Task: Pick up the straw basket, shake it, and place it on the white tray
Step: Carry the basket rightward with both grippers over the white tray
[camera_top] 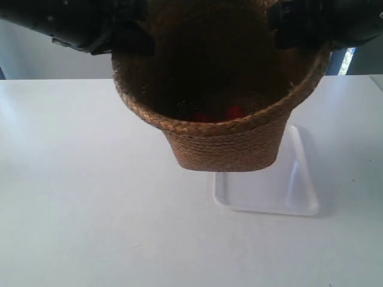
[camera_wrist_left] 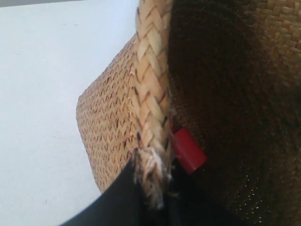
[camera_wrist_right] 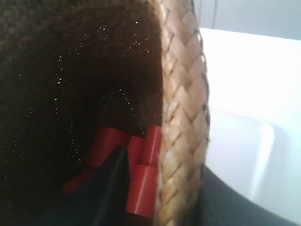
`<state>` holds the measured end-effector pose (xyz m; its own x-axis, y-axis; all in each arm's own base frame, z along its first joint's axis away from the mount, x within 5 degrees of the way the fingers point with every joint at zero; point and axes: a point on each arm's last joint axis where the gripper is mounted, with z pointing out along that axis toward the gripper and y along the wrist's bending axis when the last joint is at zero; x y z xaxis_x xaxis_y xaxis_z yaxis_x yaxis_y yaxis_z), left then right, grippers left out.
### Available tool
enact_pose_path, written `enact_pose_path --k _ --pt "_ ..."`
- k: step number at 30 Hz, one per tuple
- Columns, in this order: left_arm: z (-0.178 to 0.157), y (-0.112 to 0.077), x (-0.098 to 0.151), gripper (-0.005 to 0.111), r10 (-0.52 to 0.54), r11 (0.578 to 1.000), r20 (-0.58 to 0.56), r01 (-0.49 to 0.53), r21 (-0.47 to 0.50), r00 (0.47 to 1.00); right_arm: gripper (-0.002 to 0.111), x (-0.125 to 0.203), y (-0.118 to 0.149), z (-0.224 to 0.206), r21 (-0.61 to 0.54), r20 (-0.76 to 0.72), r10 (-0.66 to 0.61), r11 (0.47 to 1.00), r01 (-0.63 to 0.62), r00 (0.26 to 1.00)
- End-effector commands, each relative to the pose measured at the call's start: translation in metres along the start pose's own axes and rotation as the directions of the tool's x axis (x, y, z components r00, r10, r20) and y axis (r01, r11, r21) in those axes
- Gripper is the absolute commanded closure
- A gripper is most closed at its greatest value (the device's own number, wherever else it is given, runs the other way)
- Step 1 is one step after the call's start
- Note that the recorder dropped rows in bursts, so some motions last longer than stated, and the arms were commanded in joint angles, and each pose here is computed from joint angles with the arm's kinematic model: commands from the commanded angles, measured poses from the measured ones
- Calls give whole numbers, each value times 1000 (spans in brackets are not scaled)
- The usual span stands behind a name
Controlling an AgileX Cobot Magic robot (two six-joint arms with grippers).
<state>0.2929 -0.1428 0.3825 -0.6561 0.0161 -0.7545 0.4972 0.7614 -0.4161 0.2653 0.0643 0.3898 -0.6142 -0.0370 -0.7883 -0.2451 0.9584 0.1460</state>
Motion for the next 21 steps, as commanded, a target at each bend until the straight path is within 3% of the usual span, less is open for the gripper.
enact_pose_path --k 1,6,11,16,21 --pt "14 -19 -8 107 -3 1000 14 2 24 1000 108 -6 -16 5 39 -66 -18 999 21 998" --pt "47 -36 -15 107 -14 999 -16 15 35 1000 108 -9 -49 15 122 -81 43 992 -33 996" --pt "77 -29 -23 107 -35 999 -43 36 27 998 108 -3 -75 36 164 -144 85 984 -61 986" --pt "106 -36 -23 107 -20 998 -93 25 54 995 108 -2 -79 41 175 -141 95 982 -70 985" --pt "112 -43 -26 107 15 999 -87 -12 44 996 108 -1 -83 40 214 -151 105 974 -71 983"
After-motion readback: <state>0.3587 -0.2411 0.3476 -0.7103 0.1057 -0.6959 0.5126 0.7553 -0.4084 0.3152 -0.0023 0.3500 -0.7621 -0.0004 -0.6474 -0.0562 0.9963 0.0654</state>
